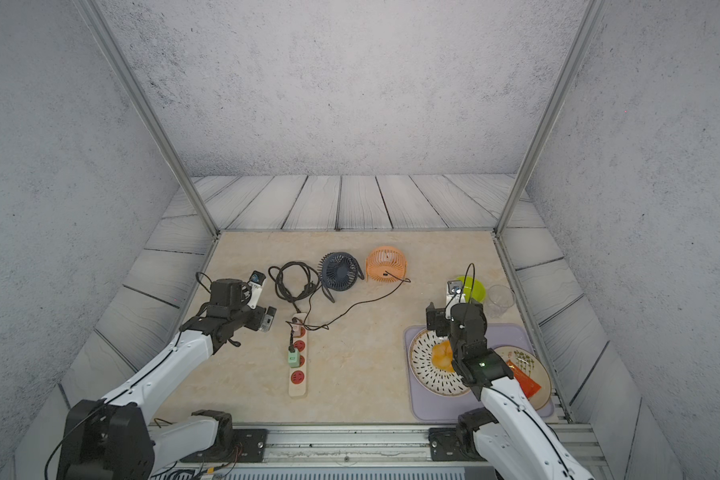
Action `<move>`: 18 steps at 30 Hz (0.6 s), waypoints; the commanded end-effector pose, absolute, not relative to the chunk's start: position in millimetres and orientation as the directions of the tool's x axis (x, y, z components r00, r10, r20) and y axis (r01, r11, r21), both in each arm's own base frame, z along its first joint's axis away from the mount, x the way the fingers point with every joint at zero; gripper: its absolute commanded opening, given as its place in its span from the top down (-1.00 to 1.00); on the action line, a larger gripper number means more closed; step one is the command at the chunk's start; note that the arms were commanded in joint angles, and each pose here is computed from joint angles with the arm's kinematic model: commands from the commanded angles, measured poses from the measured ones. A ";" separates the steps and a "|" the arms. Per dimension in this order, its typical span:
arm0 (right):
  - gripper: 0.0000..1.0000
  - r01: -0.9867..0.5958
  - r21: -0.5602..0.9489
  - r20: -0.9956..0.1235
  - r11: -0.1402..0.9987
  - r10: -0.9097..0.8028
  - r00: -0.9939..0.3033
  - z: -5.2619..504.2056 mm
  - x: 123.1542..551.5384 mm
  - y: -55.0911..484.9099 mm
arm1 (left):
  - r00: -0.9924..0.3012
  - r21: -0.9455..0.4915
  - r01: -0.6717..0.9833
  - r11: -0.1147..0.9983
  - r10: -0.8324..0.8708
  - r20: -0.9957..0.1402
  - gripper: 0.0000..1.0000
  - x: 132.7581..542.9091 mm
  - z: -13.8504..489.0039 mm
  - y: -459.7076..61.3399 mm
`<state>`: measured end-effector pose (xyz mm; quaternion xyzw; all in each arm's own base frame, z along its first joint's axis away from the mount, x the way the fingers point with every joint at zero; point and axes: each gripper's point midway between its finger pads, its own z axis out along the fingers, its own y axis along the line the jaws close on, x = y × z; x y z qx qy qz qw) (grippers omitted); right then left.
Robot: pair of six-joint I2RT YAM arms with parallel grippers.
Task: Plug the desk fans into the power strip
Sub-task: Reset both arms
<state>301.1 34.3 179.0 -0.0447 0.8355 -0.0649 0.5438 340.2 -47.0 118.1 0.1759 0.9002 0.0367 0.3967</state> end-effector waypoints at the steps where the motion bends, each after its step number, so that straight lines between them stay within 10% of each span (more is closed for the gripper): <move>1: -0.98 0.119 -0.232 -0.920 0.966 -0.178 -0.350 185.1 312.5 12.2 | -0.485 0.202 0.147 0.968 0.249 -0.838 -0.99 374.8 145.0 -38.4; 18: -0.98 0.244 -0.198 -0.929 0.949 -0.103 -0.355 145.5 349.4 -24.2 | -0.279 0.197 0.011 0.980 0.193 -0.941 -0.99 382.3 119.9 -22.0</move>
